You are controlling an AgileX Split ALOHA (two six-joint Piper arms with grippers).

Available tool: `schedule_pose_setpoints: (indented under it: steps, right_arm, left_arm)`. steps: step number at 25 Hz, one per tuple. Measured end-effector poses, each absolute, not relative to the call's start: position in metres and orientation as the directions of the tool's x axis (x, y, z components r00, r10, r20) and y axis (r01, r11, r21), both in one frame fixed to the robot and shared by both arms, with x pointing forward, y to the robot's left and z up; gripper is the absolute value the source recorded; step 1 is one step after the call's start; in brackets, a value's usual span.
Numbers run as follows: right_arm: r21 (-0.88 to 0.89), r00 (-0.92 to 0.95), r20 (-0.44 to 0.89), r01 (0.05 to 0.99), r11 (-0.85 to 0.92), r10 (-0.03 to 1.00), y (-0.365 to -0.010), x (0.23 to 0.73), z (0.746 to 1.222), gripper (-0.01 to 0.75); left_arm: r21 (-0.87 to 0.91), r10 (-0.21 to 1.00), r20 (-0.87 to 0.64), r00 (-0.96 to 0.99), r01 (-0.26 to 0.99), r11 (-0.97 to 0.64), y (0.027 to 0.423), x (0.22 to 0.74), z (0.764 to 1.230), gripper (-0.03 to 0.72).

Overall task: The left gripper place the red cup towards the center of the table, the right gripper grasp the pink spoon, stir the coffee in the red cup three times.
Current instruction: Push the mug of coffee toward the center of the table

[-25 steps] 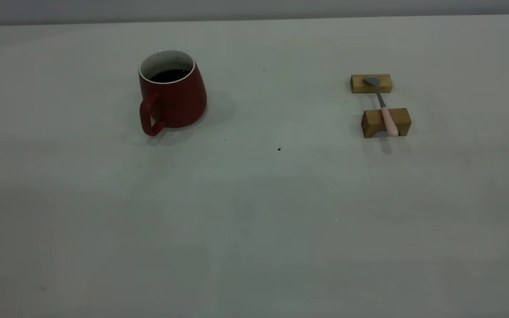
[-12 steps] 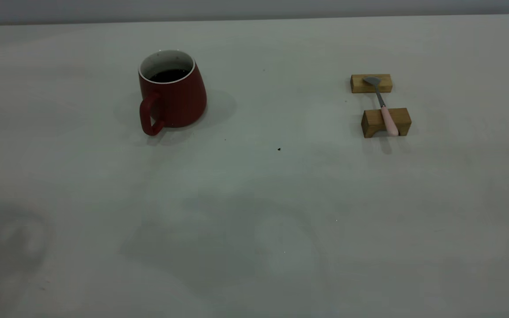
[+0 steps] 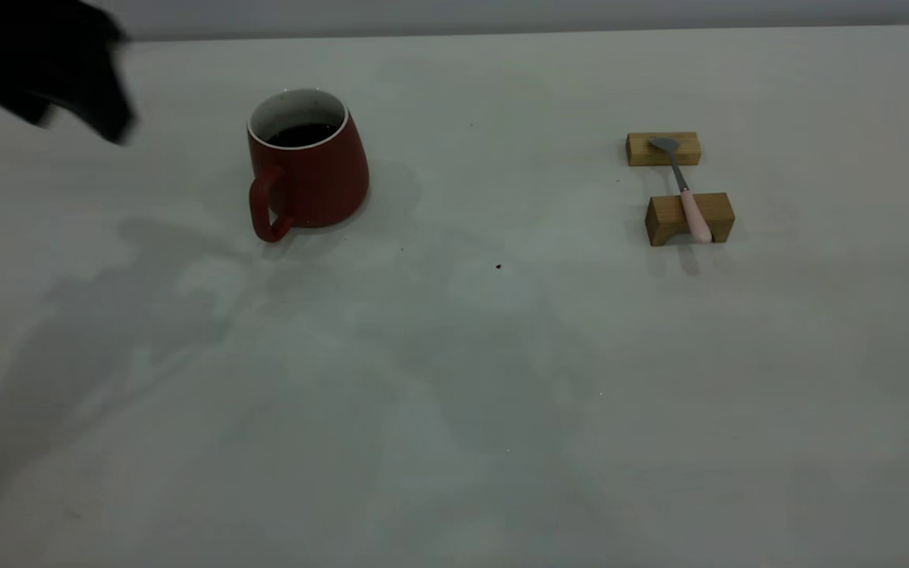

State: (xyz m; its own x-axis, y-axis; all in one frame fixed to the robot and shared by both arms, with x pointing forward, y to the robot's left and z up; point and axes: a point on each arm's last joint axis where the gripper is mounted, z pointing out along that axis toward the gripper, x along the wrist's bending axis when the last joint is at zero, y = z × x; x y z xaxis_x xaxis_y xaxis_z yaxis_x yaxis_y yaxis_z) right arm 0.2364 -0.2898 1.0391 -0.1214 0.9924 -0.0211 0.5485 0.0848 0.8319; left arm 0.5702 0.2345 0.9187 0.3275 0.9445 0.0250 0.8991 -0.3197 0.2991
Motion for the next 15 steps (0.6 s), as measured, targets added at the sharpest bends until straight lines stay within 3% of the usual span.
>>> schedule_pose_setpoints:
  steps: [15]
  right_arm:
    - [0.832, -0.121, -0.021, 0.548, 0.085, 0.992, -0.29, 0.236, 1.039, 0.238]
  left_arm:
    - [0.276, 0.906, 0.025, 0.422, 0.869, -0.412, 0.184, 0.615, 0.833, 0.61]
